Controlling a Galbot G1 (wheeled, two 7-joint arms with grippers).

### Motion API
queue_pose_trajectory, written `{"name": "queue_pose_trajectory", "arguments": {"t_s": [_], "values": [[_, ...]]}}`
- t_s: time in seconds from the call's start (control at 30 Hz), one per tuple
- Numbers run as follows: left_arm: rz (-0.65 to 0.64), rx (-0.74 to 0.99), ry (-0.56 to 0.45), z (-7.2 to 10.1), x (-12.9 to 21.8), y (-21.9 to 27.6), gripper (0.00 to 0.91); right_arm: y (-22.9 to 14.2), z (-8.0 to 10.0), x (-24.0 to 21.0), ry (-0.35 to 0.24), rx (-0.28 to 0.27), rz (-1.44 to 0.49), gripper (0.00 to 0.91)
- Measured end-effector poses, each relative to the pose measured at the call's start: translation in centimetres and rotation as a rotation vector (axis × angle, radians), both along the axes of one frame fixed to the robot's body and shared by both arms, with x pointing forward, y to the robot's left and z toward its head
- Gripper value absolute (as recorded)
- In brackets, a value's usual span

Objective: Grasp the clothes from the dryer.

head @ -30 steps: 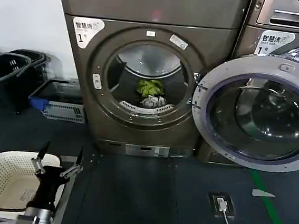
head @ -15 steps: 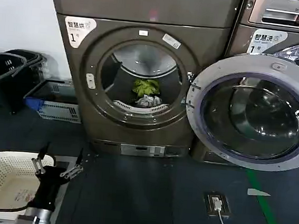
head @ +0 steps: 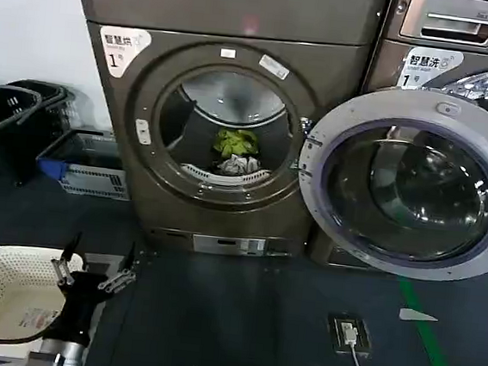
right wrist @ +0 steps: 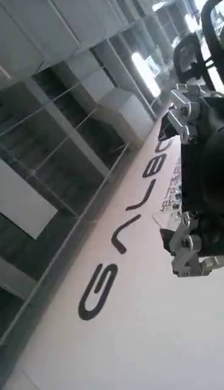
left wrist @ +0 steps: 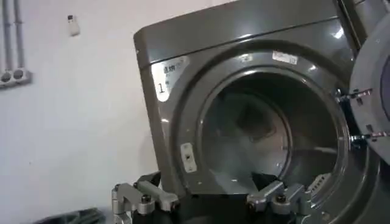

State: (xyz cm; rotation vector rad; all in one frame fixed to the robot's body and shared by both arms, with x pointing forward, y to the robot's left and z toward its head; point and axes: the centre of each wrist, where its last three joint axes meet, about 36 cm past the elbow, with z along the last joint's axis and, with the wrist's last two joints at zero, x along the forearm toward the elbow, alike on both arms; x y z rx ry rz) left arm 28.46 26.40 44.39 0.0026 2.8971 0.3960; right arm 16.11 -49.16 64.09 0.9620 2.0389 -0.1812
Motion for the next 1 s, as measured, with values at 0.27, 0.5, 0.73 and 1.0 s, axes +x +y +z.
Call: {"name": "queue_pose_trajectory", "arguments": {"t_s": [0.27, 0.5, 0.73, 1.0], "values": [[0.000, 0.000, -0.001, 0.02, 0.03, -0.02, 0.907, 0.02, -0.10, 0.11, 0.002, 0.002, 0.001, 0.907], [0.000, 0.000, -0.001, 0.00, 0.05, -0.02, 0.907, 0.10, -0.31, 0.26, 0.000, 0.007, 0.001, 0.907], [-0.001, 0.000, -0.003, 0.08, 0.08, -0.06, 0.907, 0.32, -0.39, 0.37, -0.001, 0.008, 0.005, 0.907], [0.000, -0.002, -0.001, 0.03, -0.03, -0.14, 0.907, 0.36, -0.39, 0.33, -0.001, 0.008, 0.004, 0.907]]}}
